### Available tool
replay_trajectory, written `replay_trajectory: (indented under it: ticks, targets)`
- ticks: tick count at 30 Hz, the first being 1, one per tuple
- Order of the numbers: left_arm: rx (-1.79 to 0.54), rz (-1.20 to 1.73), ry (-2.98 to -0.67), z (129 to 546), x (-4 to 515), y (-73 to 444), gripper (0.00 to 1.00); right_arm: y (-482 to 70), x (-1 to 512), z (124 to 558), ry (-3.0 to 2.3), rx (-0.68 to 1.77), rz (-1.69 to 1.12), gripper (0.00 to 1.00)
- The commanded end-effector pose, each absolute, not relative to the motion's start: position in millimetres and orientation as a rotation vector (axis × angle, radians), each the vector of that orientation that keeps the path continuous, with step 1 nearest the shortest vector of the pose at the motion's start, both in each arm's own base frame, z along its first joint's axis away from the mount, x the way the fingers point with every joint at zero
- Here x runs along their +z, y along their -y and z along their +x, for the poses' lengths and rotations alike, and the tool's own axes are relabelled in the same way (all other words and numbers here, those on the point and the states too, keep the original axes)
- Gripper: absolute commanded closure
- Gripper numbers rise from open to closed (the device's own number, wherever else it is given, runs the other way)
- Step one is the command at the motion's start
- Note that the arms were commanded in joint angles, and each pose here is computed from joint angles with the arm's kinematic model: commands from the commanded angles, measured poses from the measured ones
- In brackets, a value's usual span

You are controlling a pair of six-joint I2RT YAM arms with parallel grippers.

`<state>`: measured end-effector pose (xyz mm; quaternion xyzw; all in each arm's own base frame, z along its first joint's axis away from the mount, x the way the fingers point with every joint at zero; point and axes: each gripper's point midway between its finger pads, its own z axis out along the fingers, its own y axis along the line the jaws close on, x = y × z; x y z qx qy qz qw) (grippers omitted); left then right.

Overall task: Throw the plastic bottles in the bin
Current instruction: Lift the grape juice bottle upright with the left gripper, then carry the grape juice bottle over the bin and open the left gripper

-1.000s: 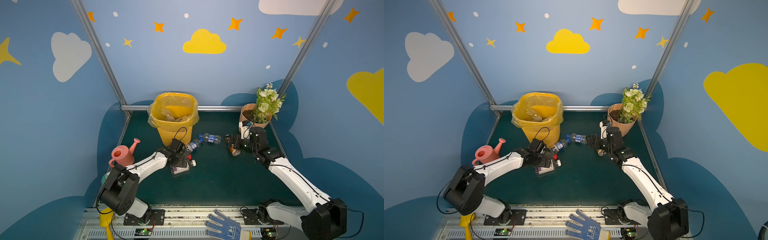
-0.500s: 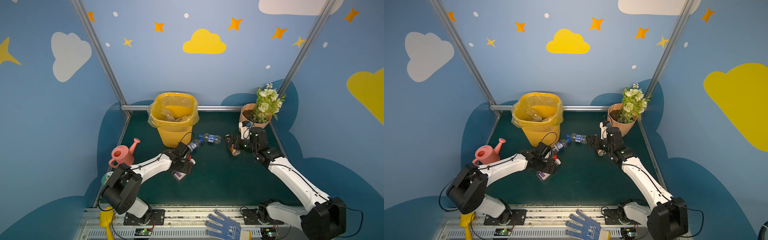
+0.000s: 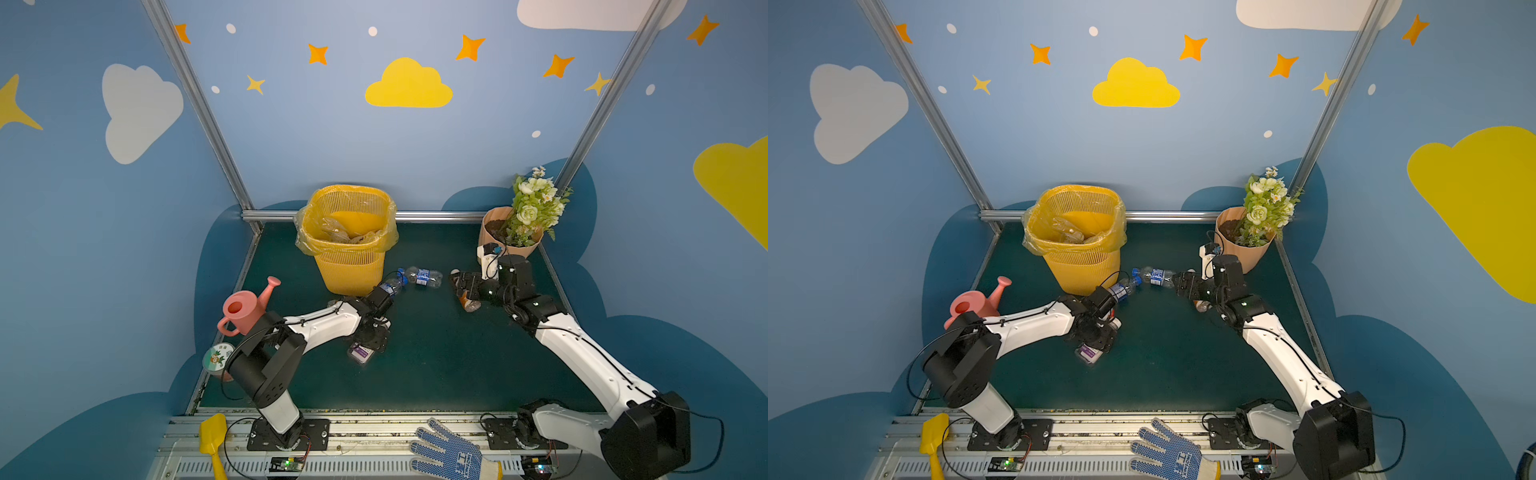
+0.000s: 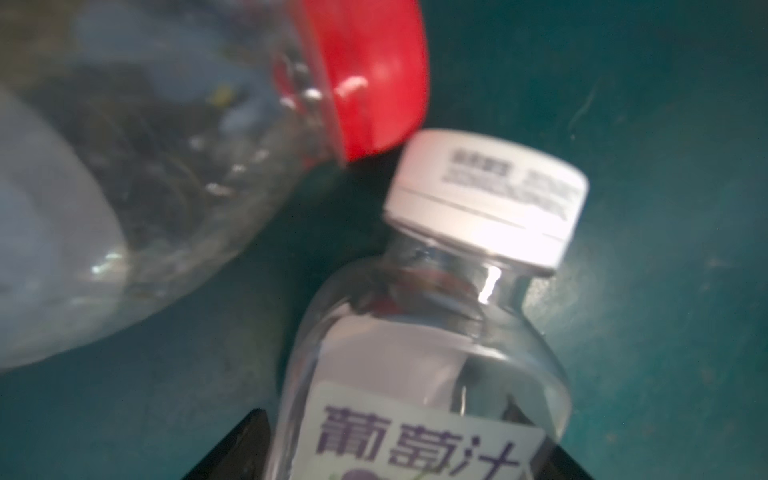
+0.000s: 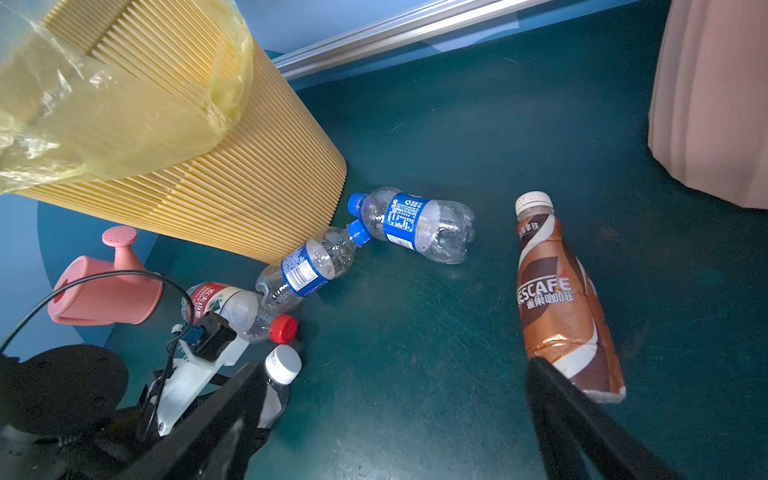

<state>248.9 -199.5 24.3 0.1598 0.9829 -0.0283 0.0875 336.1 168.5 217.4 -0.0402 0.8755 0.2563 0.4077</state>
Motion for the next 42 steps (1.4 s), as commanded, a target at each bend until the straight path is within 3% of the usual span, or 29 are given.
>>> replay_trajectory:
  ticks: [1,8,19,28,37,42]
  targets:
    - [0.019,0.522,-2.948,244,23,193,0.23,-165,210,334,-2.229,0.649,-0.081,0.05]
    - [0.011,0.550,-2.934,243,29,201,0.43,-165,208,333,-2.232,0.656,-0.073,0.05]
    - [-0.400,0.480,-2.696,258,102,245,0.45,-160,207,332,-2.232,0.649,-0.056,0.05]
    - [-0.598,0.441,-2.151,267,247,244,0.46,-152,206,332,-2.217,0.617,-0.016,0.05]
    - [-0.450,0.358,-1.415,241,444,184,0.48,-147,203,331,-2.222,0.597,0.002,0.05]
    - [-0.347,0.347,-1.168,225,517,164,0.48,-145,203,329,-2.218,0.593,0.012,0.05]
